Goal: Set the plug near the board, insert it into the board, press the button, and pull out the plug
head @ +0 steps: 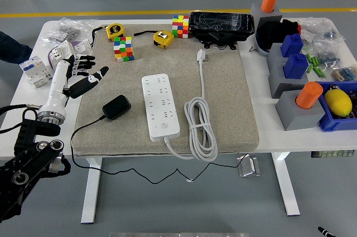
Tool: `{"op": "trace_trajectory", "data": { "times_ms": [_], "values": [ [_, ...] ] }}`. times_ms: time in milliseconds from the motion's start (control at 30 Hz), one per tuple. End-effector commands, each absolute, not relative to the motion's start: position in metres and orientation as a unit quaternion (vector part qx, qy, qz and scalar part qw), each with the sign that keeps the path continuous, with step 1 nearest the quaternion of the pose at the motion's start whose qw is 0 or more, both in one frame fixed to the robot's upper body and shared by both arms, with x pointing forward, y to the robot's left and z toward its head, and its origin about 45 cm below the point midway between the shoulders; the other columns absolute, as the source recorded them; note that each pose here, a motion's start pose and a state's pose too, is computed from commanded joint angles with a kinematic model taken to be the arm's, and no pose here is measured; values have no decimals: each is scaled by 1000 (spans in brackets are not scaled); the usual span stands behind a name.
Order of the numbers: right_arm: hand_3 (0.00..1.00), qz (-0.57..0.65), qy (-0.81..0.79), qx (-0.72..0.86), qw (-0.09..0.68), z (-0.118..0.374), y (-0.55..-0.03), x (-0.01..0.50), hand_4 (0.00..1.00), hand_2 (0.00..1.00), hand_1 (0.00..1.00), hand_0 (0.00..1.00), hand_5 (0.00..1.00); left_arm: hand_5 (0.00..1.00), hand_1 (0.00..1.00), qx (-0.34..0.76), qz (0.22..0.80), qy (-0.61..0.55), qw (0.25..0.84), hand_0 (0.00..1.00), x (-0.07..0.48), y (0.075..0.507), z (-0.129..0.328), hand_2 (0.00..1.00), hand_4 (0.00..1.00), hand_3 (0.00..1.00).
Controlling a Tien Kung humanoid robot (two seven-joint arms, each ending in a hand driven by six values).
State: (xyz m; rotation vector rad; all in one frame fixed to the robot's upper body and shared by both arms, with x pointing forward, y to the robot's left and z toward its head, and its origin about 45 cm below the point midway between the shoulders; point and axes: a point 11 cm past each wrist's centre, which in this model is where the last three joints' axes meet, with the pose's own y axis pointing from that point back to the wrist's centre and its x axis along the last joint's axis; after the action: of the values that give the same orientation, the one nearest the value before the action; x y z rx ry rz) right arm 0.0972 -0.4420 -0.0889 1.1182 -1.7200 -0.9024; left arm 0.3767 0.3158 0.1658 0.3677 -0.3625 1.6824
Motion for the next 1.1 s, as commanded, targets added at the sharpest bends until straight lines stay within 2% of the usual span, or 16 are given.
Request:
{"op": "trace_trajectory", "data": {
  "times_ms": [667, 1100],
  "values": [
    [553, -354, -690, 456, 437, -86, -443, 108, 945, 653, 640, 608, 494, 358, 541, 148, 777, -159, 591, 438, 377, 363, 189, 537, 800, 564],
    [553, -351, -685, 459, 444, -86, -444, 109, 944, 653, 640, 608, 495, 360, 541, 151, 779, -154, 588, 438, 377, 369, 193, 537, 800, 564]
  ]
}}
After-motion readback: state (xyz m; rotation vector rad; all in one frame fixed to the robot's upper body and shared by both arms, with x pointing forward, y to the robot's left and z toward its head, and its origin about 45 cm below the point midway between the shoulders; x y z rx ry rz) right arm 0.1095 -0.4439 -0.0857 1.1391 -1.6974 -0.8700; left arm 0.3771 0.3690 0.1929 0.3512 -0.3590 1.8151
